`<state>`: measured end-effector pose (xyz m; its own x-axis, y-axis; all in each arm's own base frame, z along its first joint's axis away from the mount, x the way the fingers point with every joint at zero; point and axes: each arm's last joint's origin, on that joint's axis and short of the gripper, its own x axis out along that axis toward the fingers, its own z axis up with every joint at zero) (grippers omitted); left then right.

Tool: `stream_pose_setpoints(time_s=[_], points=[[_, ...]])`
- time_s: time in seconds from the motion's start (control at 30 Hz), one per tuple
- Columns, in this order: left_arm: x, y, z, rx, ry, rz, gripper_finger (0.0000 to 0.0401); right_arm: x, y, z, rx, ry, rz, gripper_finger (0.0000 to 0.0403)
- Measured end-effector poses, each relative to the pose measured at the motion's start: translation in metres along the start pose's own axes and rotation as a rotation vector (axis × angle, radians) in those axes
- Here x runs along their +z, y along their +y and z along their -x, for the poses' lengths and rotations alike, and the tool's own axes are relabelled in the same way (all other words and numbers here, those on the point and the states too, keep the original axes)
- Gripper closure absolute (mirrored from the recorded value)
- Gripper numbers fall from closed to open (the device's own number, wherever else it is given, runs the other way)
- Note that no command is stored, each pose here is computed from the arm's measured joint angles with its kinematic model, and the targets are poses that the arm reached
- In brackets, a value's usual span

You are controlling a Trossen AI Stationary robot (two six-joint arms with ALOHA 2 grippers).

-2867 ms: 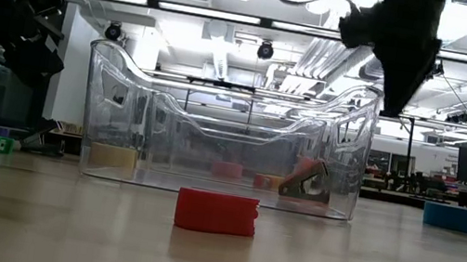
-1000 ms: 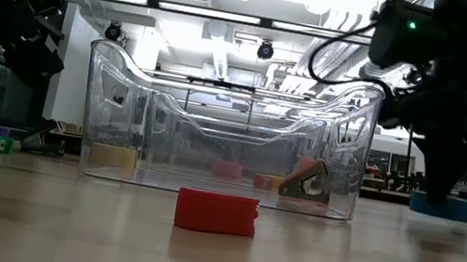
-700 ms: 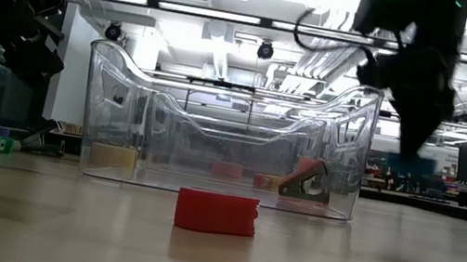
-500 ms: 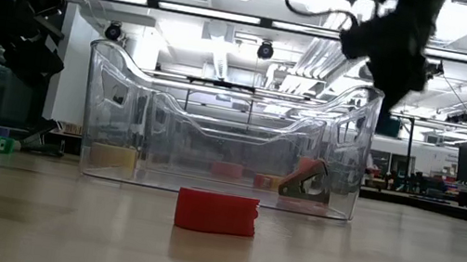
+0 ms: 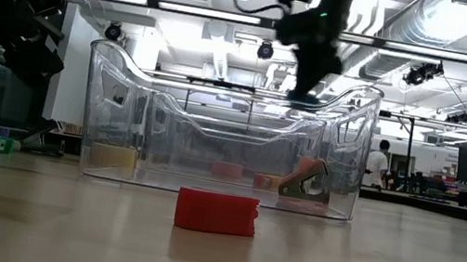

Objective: Pick and place Stapler, Stapler remover, tape
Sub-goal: Put the blue tape into the top transparent bin

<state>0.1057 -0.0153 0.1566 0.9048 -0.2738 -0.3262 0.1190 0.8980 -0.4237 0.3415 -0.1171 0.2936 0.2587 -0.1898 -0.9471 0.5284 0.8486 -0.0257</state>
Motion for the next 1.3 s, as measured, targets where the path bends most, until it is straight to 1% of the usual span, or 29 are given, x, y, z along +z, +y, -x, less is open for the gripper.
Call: stream_pose_setpoints(time_s=[0.17,0.3,0.43,0.57,0.7,0.87,0.97,1.2,1.3], points=[[0.0,0.0,0.0,0.0,0.0,0.0,0.017,0.042,-0.01,-0.019,-0.014,-0.008,0.036,0.0376],[0.0,0.0,0.0,0.0,0.0,0.0,0.017,0.072,-0.016,-0.035,-0.015,-0.033,0.032,0.0379],[0.0,0.0,0.0,0.0,0.0,0.0,0.017,0.094,-0.02,-0.06,0.01,-0.026,0.008,0.0377],[0.0,0.0,0.0,0.0,0.0,0.0,0.017,0.11,-0.022,-0.085,0.026,-0.025,-0.068,0.0376],[0.0,0.0,0.0,0.001,0.001,0.0,0.017,0.115,-0.024,-0.102,0.054,0.0,-0.124,0.0377],[0.0,0.0,0.0,0.0,0.0,0.0,0.017,0.108,-0.027,-0.115,0.062,0.051,-0.169,0.0372],[0.0,0.0,0.0,0.0,0.0,0.0,0.017,0.109,-0.026,-0.118,0.087,0.042,-0.174,0.0374],[0.0,0.0,0.0,0.0,0.0,0.0,0.017,0.108,-0.025,-0.119,0.09,0.047,-0.198,0.0372],[0.0,0.0,0.0,0.0,0.0,0.0,0.017,0.108,-0.023,-0.12,0.111,0.054,-0.207,0.0374]])
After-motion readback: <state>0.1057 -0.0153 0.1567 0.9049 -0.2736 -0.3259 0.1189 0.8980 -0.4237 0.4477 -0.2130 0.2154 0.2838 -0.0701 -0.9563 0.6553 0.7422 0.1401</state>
